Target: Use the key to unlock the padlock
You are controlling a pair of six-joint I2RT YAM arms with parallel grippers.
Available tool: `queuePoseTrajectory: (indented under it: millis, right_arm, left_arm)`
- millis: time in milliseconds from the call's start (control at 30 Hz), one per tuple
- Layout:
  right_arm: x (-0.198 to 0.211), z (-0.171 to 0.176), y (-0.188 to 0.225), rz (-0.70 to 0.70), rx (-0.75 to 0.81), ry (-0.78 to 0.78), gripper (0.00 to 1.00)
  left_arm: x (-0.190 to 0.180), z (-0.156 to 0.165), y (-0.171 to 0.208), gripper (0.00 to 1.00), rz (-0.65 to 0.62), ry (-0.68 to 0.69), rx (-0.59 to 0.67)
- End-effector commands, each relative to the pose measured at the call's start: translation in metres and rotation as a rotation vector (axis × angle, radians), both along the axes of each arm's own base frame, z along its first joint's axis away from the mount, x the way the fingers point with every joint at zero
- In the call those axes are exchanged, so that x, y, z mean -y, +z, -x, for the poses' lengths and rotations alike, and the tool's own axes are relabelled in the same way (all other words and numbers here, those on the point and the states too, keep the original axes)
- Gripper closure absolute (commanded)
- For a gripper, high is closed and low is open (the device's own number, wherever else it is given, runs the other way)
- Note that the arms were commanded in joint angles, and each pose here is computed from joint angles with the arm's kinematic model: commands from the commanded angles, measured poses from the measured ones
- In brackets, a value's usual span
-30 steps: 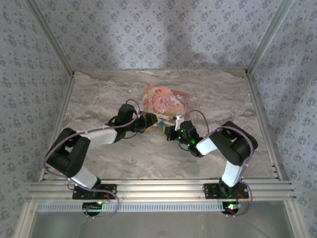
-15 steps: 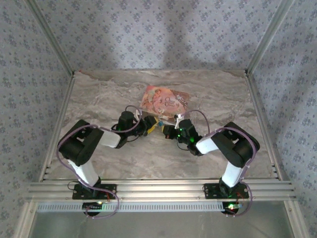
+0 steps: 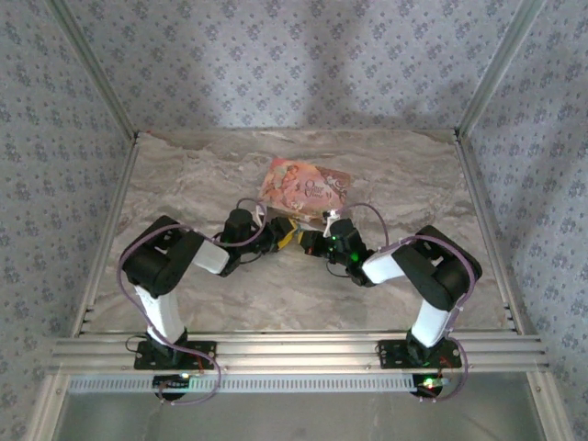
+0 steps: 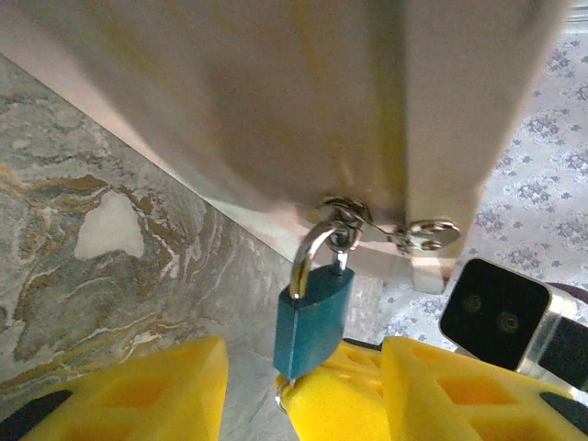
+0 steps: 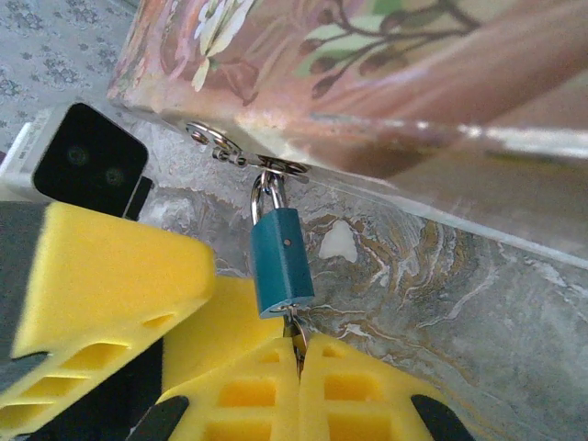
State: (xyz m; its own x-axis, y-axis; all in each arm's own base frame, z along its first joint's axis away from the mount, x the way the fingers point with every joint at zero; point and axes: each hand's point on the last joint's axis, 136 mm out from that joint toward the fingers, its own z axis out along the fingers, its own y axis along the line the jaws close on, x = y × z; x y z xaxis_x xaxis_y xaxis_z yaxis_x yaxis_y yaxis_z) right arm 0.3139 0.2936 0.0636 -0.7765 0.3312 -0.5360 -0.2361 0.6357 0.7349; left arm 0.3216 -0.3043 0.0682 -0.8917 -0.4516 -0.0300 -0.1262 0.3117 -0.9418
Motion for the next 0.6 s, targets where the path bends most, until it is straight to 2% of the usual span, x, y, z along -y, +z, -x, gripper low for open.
queuePoseTrajectory:
  millis: [0,567]
  right_arm:
    - [-0.010,-0.003,0.023,-0.055,0.028,0.012,1.00]
    - [-0.012,-0.004,0.027,-0.071,0.023,0.017,1.00]
  left_arm:
    - [0.010,-0.007,0.015,0.53,0.046,-0.008,0.052]
    - [0.017,-0.014,0.004,0.68,0.069,0.012,0.031]
